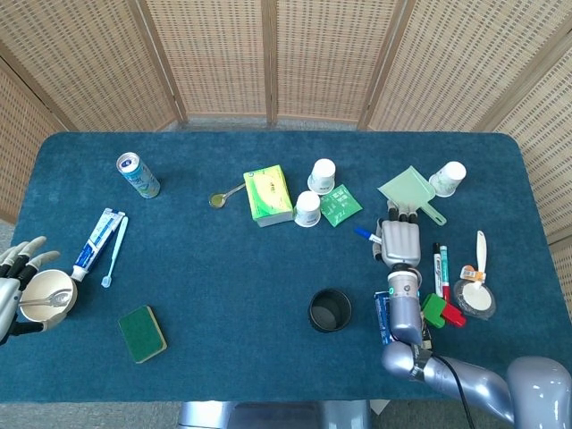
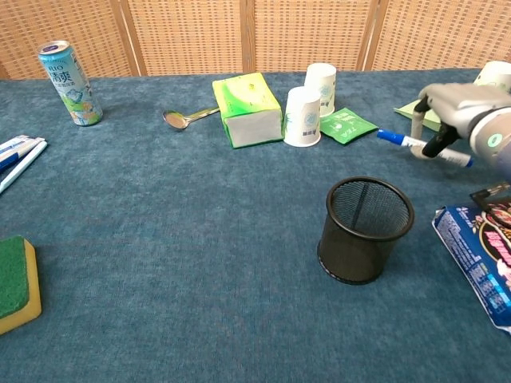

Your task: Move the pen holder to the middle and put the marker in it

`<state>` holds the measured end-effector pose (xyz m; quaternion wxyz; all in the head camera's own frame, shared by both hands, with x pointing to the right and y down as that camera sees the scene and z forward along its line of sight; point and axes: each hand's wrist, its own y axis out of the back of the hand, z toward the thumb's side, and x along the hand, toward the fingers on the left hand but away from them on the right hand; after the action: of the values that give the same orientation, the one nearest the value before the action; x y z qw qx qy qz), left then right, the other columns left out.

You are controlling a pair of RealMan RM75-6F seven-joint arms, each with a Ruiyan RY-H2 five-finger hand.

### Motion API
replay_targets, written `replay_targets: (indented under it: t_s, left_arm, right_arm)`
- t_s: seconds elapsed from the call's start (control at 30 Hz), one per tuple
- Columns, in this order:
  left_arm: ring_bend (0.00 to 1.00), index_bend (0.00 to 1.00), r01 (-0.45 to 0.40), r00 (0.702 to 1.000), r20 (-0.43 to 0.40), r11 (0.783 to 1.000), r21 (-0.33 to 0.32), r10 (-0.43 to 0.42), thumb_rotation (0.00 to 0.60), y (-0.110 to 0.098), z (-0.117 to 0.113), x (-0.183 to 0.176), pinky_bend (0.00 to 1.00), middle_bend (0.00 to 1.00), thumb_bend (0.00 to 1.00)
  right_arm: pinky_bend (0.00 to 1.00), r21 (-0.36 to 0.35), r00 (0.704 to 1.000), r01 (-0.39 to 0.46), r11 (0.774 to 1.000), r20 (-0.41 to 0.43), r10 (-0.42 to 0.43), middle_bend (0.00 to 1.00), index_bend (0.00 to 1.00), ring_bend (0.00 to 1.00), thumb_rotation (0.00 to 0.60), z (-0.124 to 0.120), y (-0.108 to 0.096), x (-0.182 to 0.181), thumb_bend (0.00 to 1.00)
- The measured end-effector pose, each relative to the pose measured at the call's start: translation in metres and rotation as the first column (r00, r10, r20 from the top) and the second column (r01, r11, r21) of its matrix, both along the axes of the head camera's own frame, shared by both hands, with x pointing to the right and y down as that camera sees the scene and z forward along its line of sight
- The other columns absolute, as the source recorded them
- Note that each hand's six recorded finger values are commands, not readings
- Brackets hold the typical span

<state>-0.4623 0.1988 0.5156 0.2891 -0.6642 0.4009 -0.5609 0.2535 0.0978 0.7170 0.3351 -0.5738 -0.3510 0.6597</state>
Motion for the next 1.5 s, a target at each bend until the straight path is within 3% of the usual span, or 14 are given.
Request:
replay_targets:
  t_s: [0.2, 0.43, 0.77, 1.03, 1.13, 1.37, 1.43, 1.5]
  left_arm:
    - [0.00, 0.19, -0.004, 1.000, -0.005, 1.000, 0.001, 0.004, 0.600, 0.000, 0.000, 0.001, 0.04, 0.00, 0.09]
    - [0.00, 0.19, -0.004, 1.000, -0.004, 1.000, -0.002, 0.004, 0.600, 0.000, 0.000, 0.001, 0.04, 0.00, 0.09]
    - [0.00, 0.19, -0.002, 1.000, -0.001, 1.000, -0.002, 0.002, 0.600, 0.000, 0.001, 0.001, 0.05, 0.00, 0.09]
    - [0.00, 0.19, 0.002, 1.000, 0.002, 1.000, -0.002, -0.002, 0.600, -0.001, 0.001, 0.000, 0.05, 0.00, 0.09]
    - [0.00, 0.19, 0.003, 1.000, 0.003, 1.000, -0.005, -0.003, 0.600, -0.001, 0.002, 0.000, 0.05, 0.00, 0.09]
    - [0.00, 0.19, -0.007, 1.000, 0.005, 1.000, -0.010, 0.007, 0.600, 0.001, 0.003, 0.004, 0.05, 0.00, 0.09]
    - [0.00, 0.19, -0.010, 1.000, 0.005, 1.000, -0.011, 0.010, 0.600, 0.001, 0.003, 0.005, 0.05, 0.00, 0.09]
    - [0.00, 0.19, -0.014, 1.000, 0.005, 1.000, -0.012, 0.014, 0.600, 0.002, 0.004, 0.006, 0.05, 0.00, 0.09]
  right_arm:
    - [0.03, 0.113, 0.993, 0.112, 0.987, -0.050, -0.107, 0.05, 0.56, 0.00, 0.600, -0.033, -0.001, 0.002, 0.45]
    - [0.05, 0.204, 0.968, 0.243, 0.948, -0.104, -0.226, 0.06, 0.56, 0.00, 0.600, -0.070, 0.008, 0.002, 0.44]
    - [0.08, 0.281, 0.910, 0.413, 0.866, -0.165, -0.380, 0.07, 0.58, 0.00, 0.600, -0.097, 0.028, -0.002, 0.44]
    - [0.11, 0.333, 0.875, 0.484, 0.809, -0.181, -0.450, 0.09, 0.58, 0.00, 0.600, -0.105, 0.039, 0.003, 0.42]
    - [0.13, 0.375, 0.857, 0.515, 0.771, -0.197, -0.477, 0.09, 0.58, 0.00, 0.600, -0.112, 0.044, 0.005, 0.42]
    - [0.14, 0.504, 0.793, 0.603, 0.618, -0.292, -0.535, 0.09, 0.58, 0.00, 0.600, -0.135, 0.063, 0.023, 0.40]
    - [0.15, 0.516, 0.777, 0.622, 0.589, -0.314, -0.545, 0.09, 0.58, 0.00, 0.600, -0.137, 0.069, 0.028, 0.40]
    - [0.15, 0.521, 0.772, 0.627, 0.579, -0.319, -0.549, 0.09, 0.59, 0.00, 0.600, -0.137, 0.074, 0.031, 0.40]
